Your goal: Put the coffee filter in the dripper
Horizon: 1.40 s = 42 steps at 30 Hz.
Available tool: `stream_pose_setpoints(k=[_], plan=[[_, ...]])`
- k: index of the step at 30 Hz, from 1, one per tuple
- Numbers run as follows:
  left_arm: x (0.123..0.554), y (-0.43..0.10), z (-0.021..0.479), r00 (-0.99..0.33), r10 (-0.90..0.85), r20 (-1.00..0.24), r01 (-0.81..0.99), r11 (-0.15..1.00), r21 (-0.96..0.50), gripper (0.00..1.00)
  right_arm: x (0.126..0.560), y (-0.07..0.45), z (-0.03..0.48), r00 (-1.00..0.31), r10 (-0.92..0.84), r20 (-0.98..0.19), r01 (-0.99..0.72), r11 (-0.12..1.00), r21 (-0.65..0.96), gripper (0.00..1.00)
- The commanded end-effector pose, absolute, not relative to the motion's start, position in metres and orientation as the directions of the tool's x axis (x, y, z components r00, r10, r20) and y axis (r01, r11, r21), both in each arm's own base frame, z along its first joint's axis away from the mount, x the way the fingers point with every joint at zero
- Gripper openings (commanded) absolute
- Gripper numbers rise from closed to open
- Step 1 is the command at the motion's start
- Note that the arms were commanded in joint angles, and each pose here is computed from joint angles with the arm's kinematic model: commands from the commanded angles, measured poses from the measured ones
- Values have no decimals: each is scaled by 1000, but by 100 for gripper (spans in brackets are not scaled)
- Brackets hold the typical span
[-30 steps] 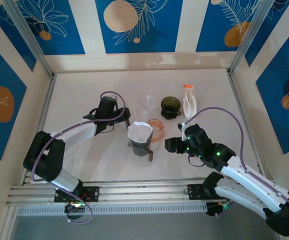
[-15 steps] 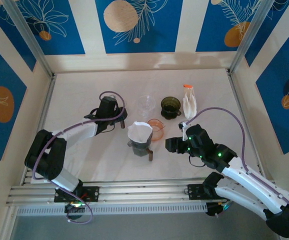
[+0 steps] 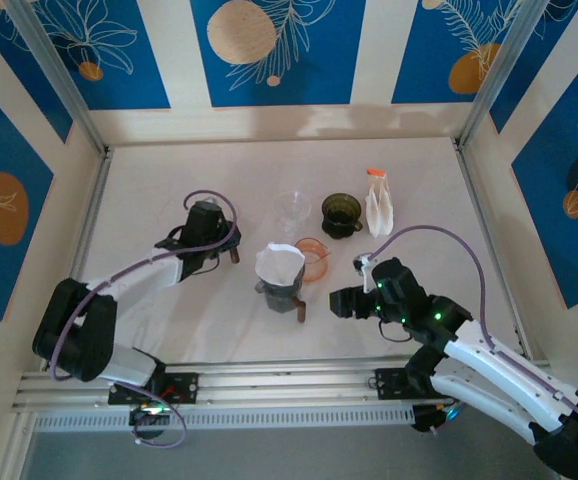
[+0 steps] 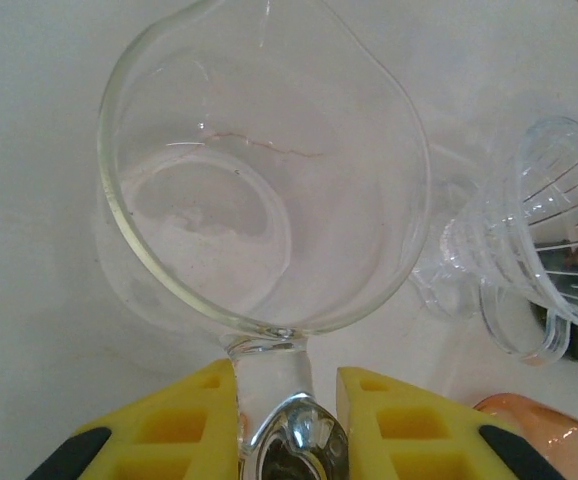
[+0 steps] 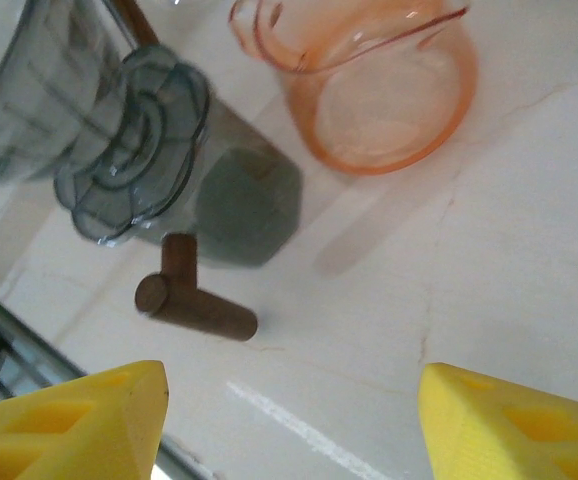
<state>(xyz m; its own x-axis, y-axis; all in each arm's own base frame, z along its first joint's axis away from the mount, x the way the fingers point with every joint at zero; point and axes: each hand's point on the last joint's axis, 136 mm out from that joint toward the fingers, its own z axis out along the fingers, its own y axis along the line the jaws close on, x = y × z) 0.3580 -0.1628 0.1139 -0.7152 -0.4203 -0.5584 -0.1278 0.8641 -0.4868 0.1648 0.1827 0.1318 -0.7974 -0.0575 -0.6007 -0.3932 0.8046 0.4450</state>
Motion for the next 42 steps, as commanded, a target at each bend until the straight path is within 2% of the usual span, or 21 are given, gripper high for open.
stream_pose_setpoints(k=[1,9,14,25,42], plan=[[346,-144,118,-699,-463,-545,-174,849,-499,0,148,200,126,-795,-120,-595,-473,738,482,68],[308,-119,117,-710,-506,-489,-212,816,-537,0,139,234,106,-760,-216,-613,-556,704,442,67],[289,-111,115,-714,-508,-481,-224,817,-531,0,148,244,89,-754,-221,-619,-548,732,405,67],[275,-103,115,-715,-512,-477,-234,817,-527,0,154,262,74,-749,-255,-611,-565,727,390,48],[268,-87,116,-689,-530,-494,-263,818,-511,0,171,290,71,-730,-265,-630,-585,718,376,34]])
